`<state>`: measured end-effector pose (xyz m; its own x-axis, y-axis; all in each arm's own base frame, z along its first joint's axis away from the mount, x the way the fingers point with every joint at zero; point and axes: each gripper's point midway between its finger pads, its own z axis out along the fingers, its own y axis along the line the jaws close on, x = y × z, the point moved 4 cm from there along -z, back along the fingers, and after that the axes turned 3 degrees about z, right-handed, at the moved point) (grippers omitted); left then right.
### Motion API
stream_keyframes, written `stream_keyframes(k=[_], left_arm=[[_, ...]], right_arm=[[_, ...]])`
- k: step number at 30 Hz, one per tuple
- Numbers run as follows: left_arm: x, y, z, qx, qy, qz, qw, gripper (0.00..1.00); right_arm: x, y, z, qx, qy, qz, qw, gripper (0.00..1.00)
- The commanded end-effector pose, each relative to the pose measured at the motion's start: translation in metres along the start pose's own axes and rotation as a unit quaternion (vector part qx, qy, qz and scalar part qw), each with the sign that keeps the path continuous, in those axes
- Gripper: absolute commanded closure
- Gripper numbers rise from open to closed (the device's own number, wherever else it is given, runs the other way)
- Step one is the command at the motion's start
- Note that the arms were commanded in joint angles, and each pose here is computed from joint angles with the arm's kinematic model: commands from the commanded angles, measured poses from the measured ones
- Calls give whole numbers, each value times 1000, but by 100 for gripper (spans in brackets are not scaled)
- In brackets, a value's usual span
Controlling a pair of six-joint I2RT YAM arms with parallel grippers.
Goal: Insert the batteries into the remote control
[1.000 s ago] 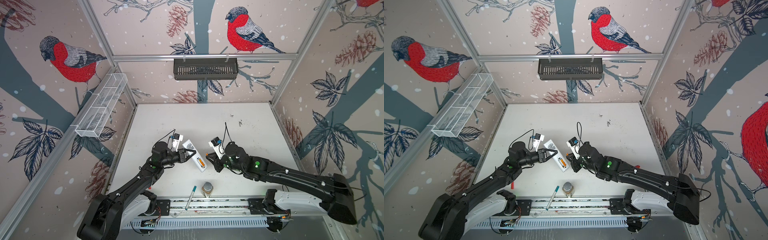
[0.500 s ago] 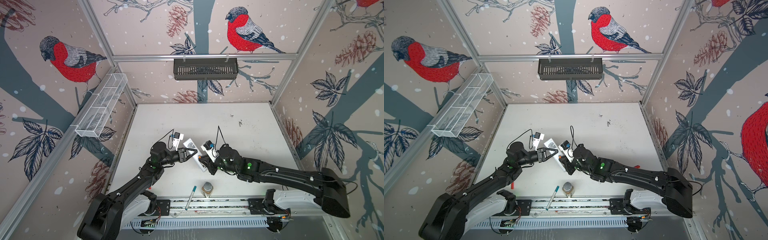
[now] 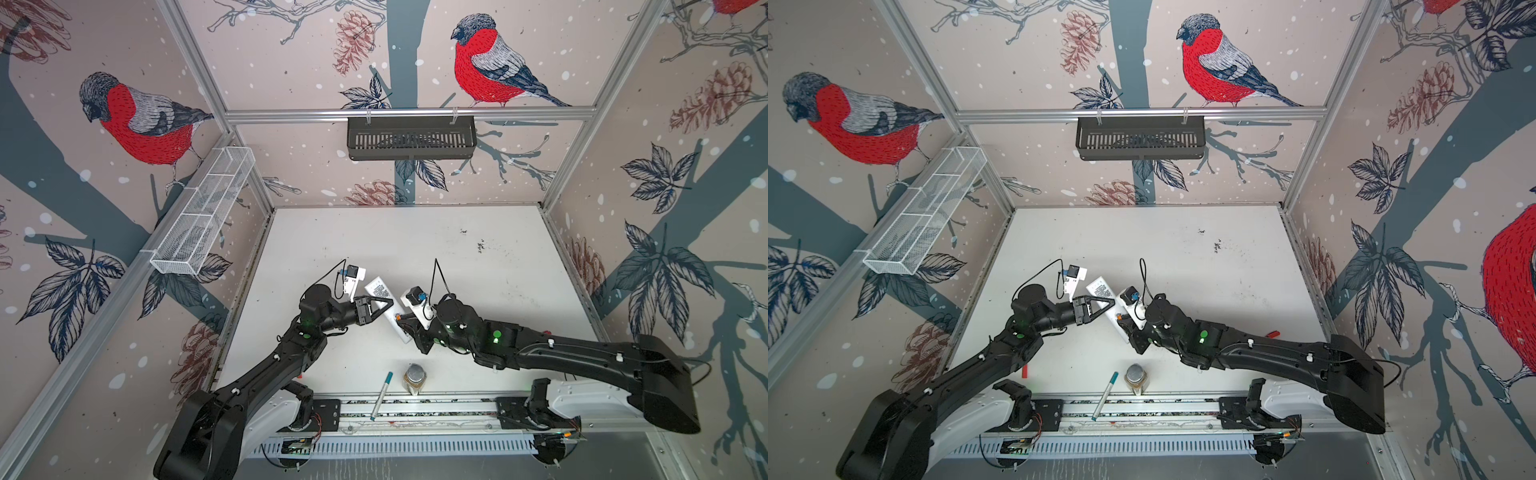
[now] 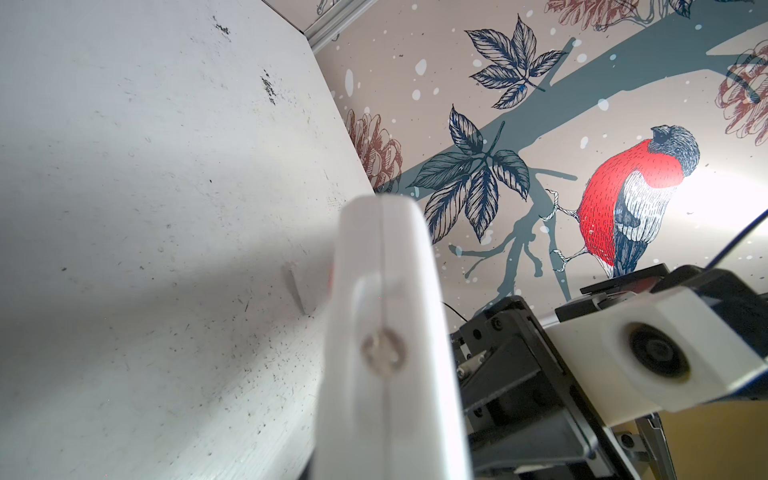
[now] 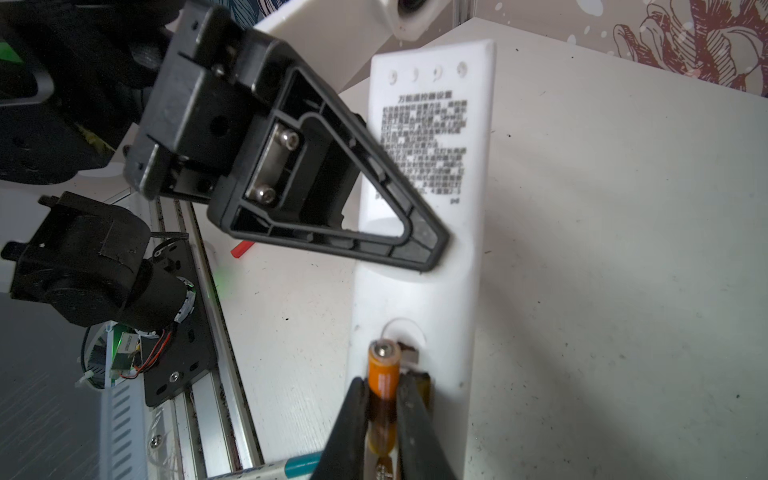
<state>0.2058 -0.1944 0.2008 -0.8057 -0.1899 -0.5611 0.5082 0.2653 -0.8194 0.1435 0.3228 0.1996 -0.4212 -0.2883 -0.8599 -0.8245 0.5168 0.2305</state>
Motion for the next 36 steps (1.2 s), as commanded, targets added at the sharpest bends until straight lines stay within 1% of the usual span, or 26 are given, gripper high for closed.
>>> stream_keyframes(k=[1,7,9,12,14,19,21,25,30,32,36], left_arm=[[-10,-22,-2,49,-11,35,998,100],[-9,-22,-1,55,-6,31,998,100],[-9,-21,-1,55,-5,30,998,100],[-9,-20,0,55,-3,28,998,100],[-9,-21,0,55,-3,29,998,100],[-11,-25,-1,60,-3,37,998,100],[-11,-25,-1,57,-1,38,998,100],[-10,-22,0,53,2,35,998,100],[-10,-20,1,46,-1,36,998,100],[-10,-19,0,42,-2,38,998,100],[-11,-20,0,41,-4,42,998,100]], right_arm=[[9,-7,-2,23,8,-1,1000,83],[9,-8,-7,27,-5,-5,1000,77],[7,-9,-9,32,-10,-3,999,70],[1,-14,-14,38,-20,11,999,64],[-2,-18,-18,30,-21,29,999,56],[0,-24,-26,-3,-6,58,998,29],[0,-25,-27,-29,8,69,997,23],[-6,-30,-30,-68,11,110,992,15],[-17,-31,-30,-121,1,183,976,7],[-20,-30,-28,-136,4,206,969,7],[-20,-34,-17,-134,24,249,959,6]])
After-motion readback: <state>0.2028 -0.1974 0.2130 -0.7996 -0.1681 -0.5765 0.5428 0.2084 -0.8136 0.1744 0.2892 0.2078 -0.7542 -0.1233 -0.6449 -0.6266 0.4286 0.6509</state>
